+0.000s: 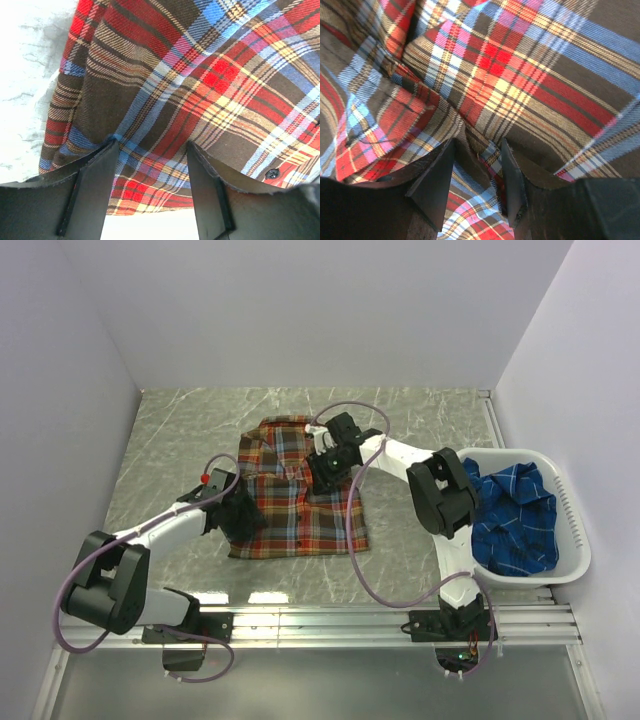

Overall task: Fold and stack the long sleeve shirts
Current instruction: Fold the shirt

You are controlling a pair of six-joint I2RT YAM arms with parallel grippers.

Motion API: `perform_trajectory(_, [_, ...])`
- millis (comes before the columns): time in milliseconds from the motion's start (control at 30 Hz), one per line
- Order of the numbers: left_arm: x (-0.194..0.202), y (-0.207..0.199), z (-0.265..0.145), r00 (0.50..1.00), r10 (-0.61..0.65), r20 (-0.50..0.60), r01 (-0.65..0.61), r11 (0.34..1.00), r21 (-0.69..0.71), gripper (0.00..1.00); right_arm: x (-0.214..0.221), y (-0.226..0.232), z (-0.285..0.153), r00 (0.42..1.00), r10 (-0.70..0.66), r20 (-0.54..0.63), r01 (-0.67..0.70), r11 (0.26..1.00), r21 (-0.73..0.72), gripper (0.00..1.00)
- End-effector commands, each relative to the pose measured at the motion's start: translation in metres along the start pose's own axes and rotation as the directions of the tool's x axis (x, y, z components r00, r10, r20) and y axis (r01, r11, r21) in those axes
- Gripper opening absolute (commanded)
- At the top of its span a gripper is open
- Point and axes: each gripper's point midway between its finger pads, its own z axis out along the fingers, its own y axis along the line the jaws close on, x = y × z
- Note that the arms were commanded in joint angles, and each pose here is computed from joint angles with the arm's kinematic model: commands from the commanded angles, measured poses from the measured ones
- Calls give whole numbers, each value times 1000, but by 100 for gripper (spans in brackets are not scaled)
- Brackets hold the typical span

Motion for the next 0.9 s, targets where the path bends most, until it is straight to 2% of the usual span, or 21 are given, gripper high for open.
perform_trajectory(0, [14,27,9,1000,-13,-24,11,997,-82,64,-17,12,-1,998,-56,32,57,998,-35,50])
perform_trajectory(167, [16,29,10,999,-13,-34,10,996,-85,63,-20,19,-1,997,-71,34,73,996,-57,43])
perform_trajectory(200, [16,29,11,999,-15,-34,12,996,-85,63,-22,20,-4,997,-73,39,75,996,-57,33])
perform_trajectory(267, [16,29,10,999,-13,-34,10,996,-84,63,-25,20,-8,995,-83,48,85,995,-48,21])
perform_trajectory(300, [16,29,10,999,-13,-31,10,996,-84,63,-30,20,-12,994,-92,64,94,995,-31,5])
perform_trajectory(333, [16,29,10,999,-13,-31,10,996,-84,63,-32,18,-16,993,-94,74,95,995,-15,0])
perform_trajectory(867, [15,35,7,999,-25,-20,23,995,-97,63,-54,17,-65,973,-107,205,90,992,93,0])
